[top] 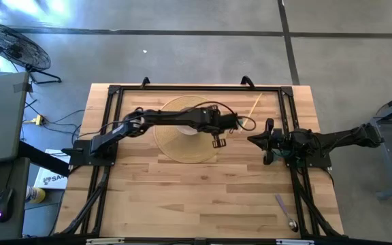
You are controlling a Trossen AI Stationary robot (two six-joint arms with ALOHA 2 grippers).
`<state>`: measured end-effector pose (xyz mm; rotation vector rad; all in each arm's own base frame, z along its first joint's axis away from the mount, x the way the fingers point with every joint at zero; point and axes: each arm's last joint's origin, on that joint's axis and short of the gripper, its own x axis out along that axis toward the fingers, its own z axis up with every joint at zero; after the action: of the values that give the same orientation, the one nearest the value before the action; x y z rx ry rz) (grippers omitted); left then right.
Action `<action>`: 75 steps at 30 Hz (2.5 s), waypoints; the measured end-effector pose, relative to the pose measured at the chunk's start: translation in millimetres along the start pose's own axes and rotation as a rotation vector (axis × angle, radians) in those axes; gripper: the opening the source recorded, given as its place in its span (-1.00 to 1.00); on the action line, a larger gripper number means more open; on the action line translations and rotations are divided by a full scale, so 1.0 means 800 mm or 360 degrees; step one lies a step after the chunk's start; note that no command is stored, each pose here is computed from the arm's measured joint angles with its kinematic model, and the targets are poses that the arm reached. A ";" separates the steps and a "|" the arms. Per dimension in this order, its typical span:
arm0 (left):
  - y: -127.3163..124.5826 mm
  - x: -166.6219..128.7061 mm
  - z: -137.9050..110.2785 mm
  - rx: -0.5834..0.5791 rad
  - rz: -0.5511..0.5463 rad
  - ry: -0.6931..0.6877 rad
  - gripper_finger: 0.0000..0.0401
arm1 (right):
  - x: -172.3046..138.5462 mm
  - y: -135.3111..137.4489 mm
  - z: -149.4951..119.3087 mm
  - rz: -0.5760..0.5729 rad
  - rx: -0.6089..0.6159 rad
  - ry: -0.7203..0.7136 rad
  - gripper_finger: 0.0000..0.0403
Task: Pick & Place Utensil
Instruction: Put the blue fork into the white bowl
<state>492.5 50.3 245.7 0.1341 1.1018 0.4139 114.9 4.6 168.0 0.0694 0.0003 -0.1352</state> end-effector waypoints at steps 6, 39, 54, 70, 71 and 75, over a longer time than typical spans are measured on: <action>0.037 -0.074 0.008 0.0038 0.0062 -0.0170 -0.99 | 0.000 0.000 0.000 0.0001 0.0000 0.0000 -0.94; 0.114 0.004 -0.255 -0.0638 -0.0334 -0.1366 -1.00 | 0.000 0.000 0.000 -0.0002 0.0000 -0.0001 -0.94; 0.103 0.048 -0.249 -0.0576 -0.0314 -0.1321 -1.00 | 0.000 0.000 0.000 0.0000 0.0000 -0.0001 -0.94; 0.095 0.074 -0.256 -0.0554 -0.0306 -0.1306 -1.00 | 0.000 0.000 0.000 0.0000 0.0000 -0.0001 -0.94; 0.095 0.074 -0.256 -0.0556 -0.0306 -0.1313 -1.00 | 0.000 0.000 0.000 0.0000 0.0000 0.0000 -0.94; 0.095 0.075 -0.256 -0.0570 -0.0312 -0.1310 -0.99 | 0.000 0.000 0.000 0.0000 0.0000 0.0000 -0.94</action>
<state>314.3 123.4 126.1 -0.1178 0.2176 0.3240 114.9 4.6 168.1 0.0695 0.0000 -0.1352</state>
